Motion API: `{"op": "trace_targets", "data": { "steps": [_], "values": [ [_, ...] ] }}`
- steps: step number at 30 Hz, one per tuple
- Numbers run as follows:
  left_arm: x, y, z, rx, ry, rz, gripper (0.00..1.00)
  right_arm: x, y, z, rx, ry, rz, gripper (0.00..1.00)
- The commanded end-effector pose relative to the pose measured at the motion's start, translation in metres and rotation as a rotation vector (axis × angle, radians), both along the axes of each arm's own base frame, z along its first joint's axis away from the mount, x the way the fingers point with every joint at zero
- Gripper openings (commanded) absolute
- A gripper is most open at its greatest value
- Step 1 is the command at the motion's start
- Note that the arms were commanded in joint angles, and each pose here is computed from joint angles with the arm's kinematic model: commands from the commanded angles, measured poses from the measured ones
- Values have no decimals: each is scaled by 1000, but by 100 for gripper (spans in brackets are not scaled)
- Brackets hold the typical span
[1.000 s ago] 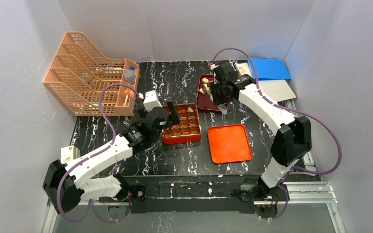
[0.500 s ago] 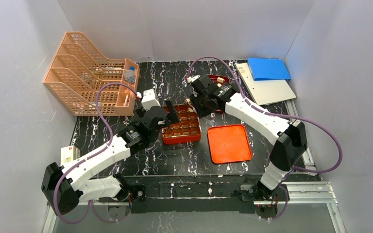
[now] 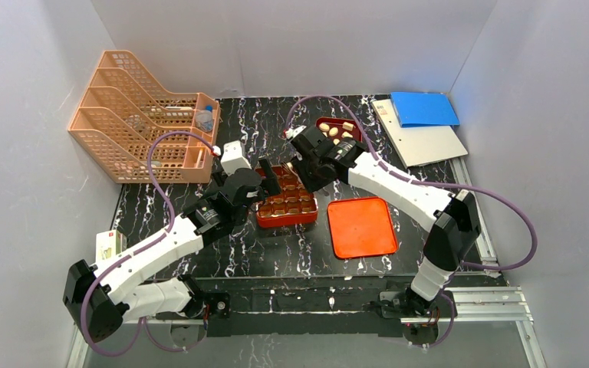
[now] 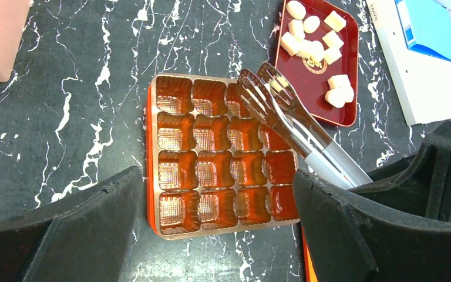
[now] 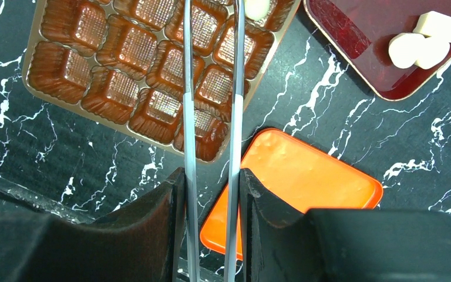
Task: Pack the chocolate
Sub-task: Place the fake chocolate in the packing box.
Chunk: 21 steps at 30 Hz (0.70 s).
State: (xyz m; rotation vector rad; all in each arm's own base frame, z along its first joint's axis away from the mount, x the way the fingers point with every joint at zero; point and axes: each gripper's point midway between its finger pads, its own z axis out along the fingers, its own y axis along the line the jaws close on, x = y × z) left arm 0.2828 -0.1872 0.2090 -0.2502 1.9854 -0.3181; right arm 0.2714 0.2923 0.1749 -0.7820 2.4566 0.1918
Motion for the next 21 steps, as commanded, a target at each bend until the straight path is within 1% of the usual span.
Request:
{"op": "trace_targets", "data": {
  "steps": [1, 12, 14, 17, 21],
  "values": [
    [2, 9, 16, -12, -35, 36, 97, 6, 11, 13, 31, -40, -11, 1],
    [1, 10, 8, -2, -23, 37, 97, 7, 6, 2, -7, -47, -21, 1],
    [1, 10, 8, -1, -21, 36, 97, 9, 4, 1, -20, -56, -26, 5],
    [1, 10, 6, 0, -20, 36, 97, 10, 4, -2, -30, -52, -26, 13],
    [1, 9, 4, 3, -17, 34, 97, 10, 5, -7, -37, -47, -23, 16]
  ]
}}
